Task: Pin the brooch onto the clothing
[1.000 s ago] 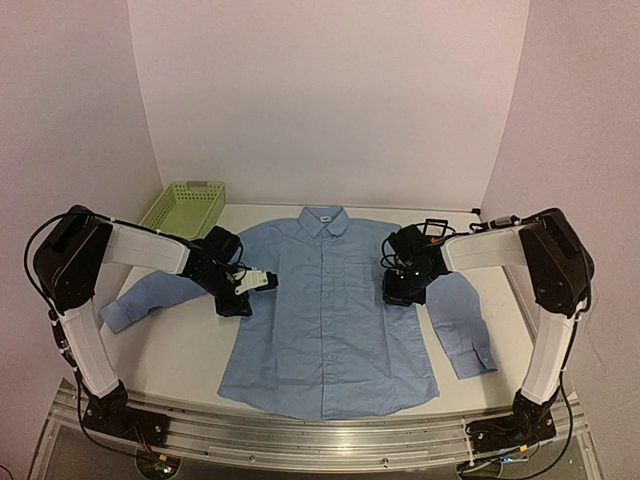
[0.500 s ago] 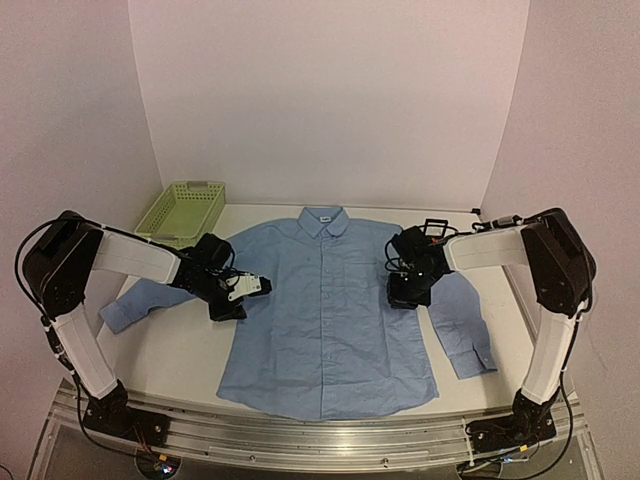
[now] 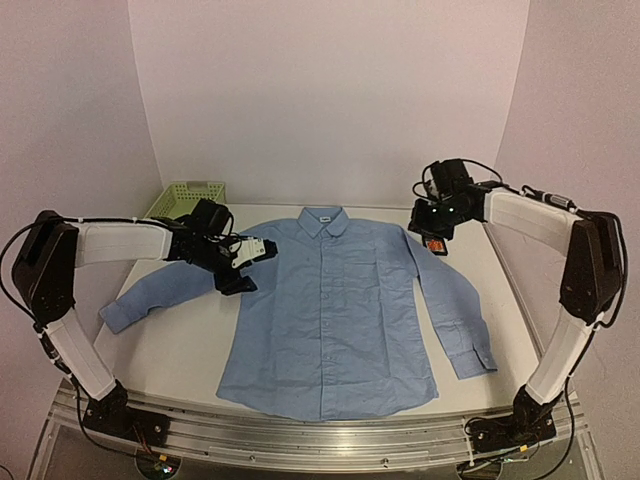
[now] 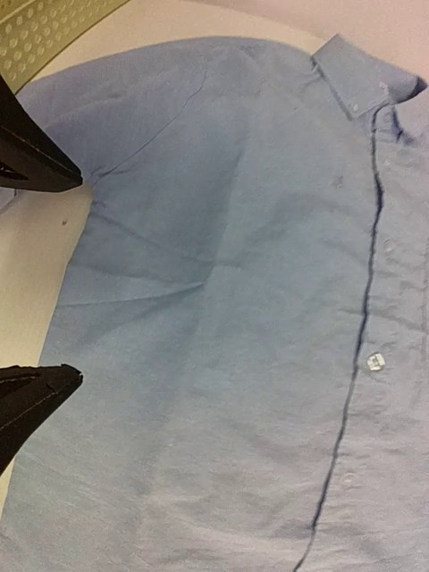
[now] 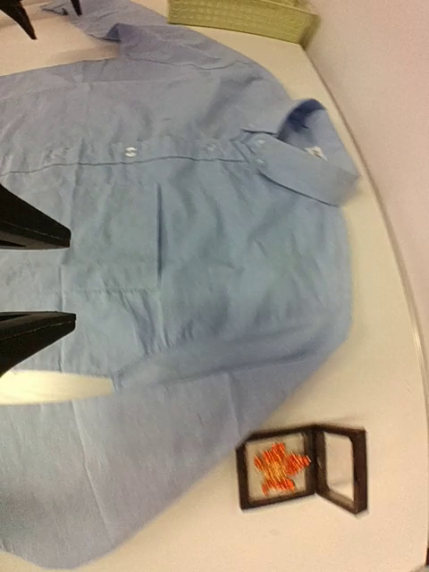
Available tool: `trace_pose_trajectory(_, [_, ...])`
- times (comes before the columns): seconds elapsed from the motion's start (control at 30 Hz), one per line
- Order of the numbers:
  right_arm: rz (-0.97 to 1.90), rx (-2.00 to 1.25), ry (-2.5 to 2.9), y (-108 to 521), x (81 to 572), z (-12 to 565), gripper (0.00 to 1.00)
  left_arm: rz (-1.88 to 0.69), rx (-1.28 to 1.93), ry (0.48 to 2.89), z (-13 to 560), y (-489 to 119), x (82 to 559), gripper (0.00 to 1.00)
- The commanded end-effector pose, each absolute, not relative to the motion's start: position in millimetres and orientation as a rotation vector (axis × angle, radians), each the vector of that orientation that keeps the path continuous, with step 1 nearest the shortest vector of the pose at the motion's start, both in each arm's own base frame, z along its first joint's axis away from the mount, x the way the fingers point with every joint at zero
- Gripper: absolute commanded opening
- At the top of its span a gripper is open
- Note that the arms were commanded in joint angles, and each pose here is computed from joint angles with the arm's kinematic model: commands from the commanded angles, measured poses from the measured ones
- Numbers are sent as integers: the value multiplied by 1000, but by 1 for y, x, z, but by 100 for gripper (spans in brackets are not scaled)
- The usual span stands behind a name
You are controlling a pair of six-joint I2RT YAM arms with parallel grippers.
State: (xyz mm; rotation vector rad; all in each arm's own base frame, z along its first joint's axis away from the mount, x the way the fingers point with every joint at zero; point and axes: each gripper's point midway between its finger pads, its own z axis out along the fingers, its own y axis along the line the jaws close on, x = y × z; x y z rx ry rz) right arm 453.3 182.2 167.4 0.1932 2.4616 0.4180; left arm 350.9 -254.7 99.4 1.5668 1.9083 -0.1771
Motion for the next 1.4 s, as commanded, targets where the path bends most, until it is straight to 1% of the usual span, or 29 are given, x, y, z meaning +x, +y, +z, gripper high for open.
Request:
trace_pose_trajectory(0.0, [311, 311, 2440, 124, 469, 170, 25, -254, 1442, 1847, 144, -269, 364, 68])
trace_pose_trajectory(0.07, [261, 340, 2424, 100, 482, 170, 26, -269, 1409, 1848, 147, -271, 366, 70])
trace_pose_trajectory(0.13, [190, 320, 2404, 84, 498, 172, 30, -281, 1379, 1848, 148, -273, 368, 71])
trace_pose_trajectory(0.17, [169, 299, 2407, 80, 506, 169, 37, -287, 1366, 1851, 148, -274, 369, 73])
trace_pose_trajectory(0.23, [130, 250, 2402, 73, 523, 167, 49, -297, 1338, 1859, 148, -276, 372, 79])
trace_pose_trajectory(0.27, [117, 233, 2409, 70, 531, 161, 54, -302, 1322, 1866, 148, -276, 373, 84])
trace_pose_trajectory(0.33, [106, 206, 2415, 66, 547, 152, 63, -310, 1289, 1880, 147, -277, 376, 97])
trace_pose_trajectory(0.37, [103, 190, 2417, 66, 555, 147, 68, -315, 1268, 1888, 148, -277, 378, 99])
trace_pose_trajectory(0.4, [100, 171, 2424, 67, 562, 141, 76, -320, 1254, 1892, 148, -277, 378, 100])
trace_pose_trajectory(0.43, [103, 151, 2429, 69, 568, 135, 82, -324, 1243, 1894, 148, -277, 379, 99])
trace_pose_trajectory(0.47, [105, 128, 2429, 71, 574, 132, 85, -327, 1235, 1892, 149, -278, 379, 100])
trace_pose_trajectory(0.53, [103, 99, 2439, 74, 581, 120, 86, -334, 1232, 1888, 148, -278, 379, 99])
trace_pose_trajectory(0.57, [99, 90, 2446, 74, 583, 113, 84, -337, 1233, 1888, 147, -279, 379, 99])
trace_pose_trajectory(0.83, [12, 68, 2456, 65, 584, 82, 65, -342, 1256, 1929, 132, -284, 387, 99])
trace_pose_trajectory(0.93, [-18, 54, 2467, 63, 587, 70, 60, -336, 1269, 1927, 129, -286, 391, 100])
trace_pose_trajectory(1.17, [-56, 42, 2494, 59, 592, 47, 61, -305, 1286, 1928, 125, -285, 395, 99])
trace_pose_trajectory(1.37, [-27, 15, 2491, 65, 597, 44, 61, -299, 1291, 1947, 118, -282, 393, 99])
